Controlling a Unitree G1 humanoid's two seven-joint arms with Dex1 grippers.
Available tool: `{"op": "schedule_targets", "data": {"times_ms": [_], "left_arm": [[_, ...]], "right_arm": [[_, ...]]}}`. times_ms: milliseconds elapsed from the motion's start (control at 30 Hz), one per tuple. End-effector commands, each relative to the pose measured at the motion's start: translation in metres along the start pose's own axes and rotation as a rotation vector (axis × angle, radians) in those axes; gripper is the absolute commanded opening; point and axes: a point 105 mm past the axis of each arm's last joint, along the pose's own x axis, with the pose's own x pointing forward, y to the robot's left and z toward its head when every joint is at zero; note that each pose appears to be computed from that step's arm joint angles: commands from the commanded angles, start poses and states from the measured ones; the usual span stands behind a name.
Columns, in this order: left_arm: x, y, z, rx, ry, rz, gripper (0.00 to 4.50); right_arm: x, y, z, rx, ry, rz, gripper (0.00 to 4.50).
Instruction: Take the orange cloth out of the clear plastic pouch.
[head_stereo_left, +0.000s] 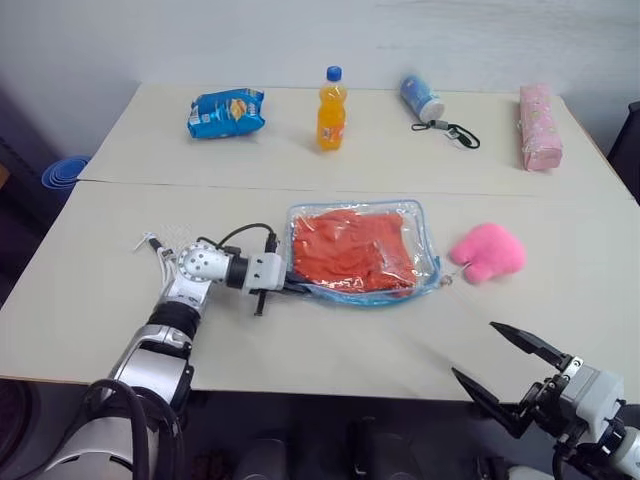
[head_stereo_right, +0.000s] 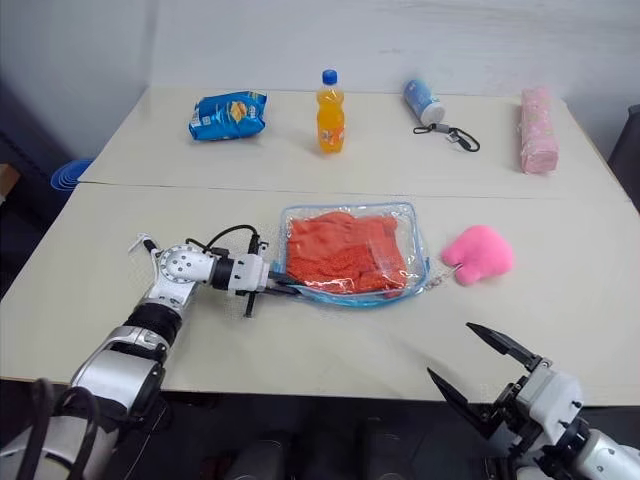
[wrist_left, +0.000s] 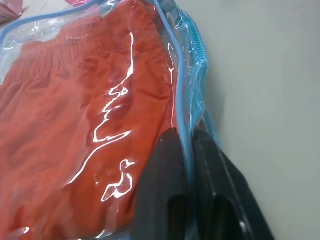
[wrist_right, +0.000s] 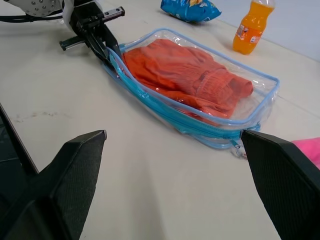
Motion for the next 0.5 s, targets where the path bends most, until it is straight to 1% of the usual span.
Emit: {"op": "schedule_targets", "data": {"times_ms": [33, 100, 133, 200, 267, 300, 400, 467, 500], "left_arm": [[-0.012, 0.009, 0.009, 0.002, -0.037, 0.051, 1.70], [-0.020, 0.010, 0.014, 0.010, -0.046, 0.069, 2.33], [-0.025, 0.011, 0.016, 0.014, -0.049, 0.085, 2.56], [-0.037, 0.009, 0.021, 0.026, -0.056, 0.120, 3.16], [-0.049, 0.003, 0.026, -0.031, -0.084, 0.144, 3.88], [-0.053, 0.000, 0.028, -0.062, -0.095, 0.153, 4.08], [-0.067, -0.008, 0.039, -0.215, -0.168, 0.224, 4.08], [-0.071, -0.021, 0.044, -0.300, -0.197, 0.251, 4.44], [-0.071, -0.026, 0.045, -0.334, -0.202, 0.253, 4.48]], "right_arm": [[-0.003, -0.008, 0.006, -0.015, -0.034, -0.030, 4.50], [-0.003, -0.018, 0.008, -0.002, -0.056, -0.069, 4.50], [-0.003, -0.026, 0.010, 0.008, -0.069, -0.099, 4.50], [-0.005, -0.046, 0.013, 0.033, -0.080, -0.168, 4.50], [-0.006, -0.067, 0.009, 0.081, -0.051, -0.230, 4.50], [-0.006, -0.074, 0.007, 0.090, -0.033, -0.244, 4.50], [0.006, -0.104, -0.004, 0.102, 0.067, -0.279, 4.50], [0.019, -0.134, -0.017, 0.131, 0.170, -0.365, 4.50], [0.023, -0.145, -0.022, 0.147, 0.212, -0.392, 4.50]]}}
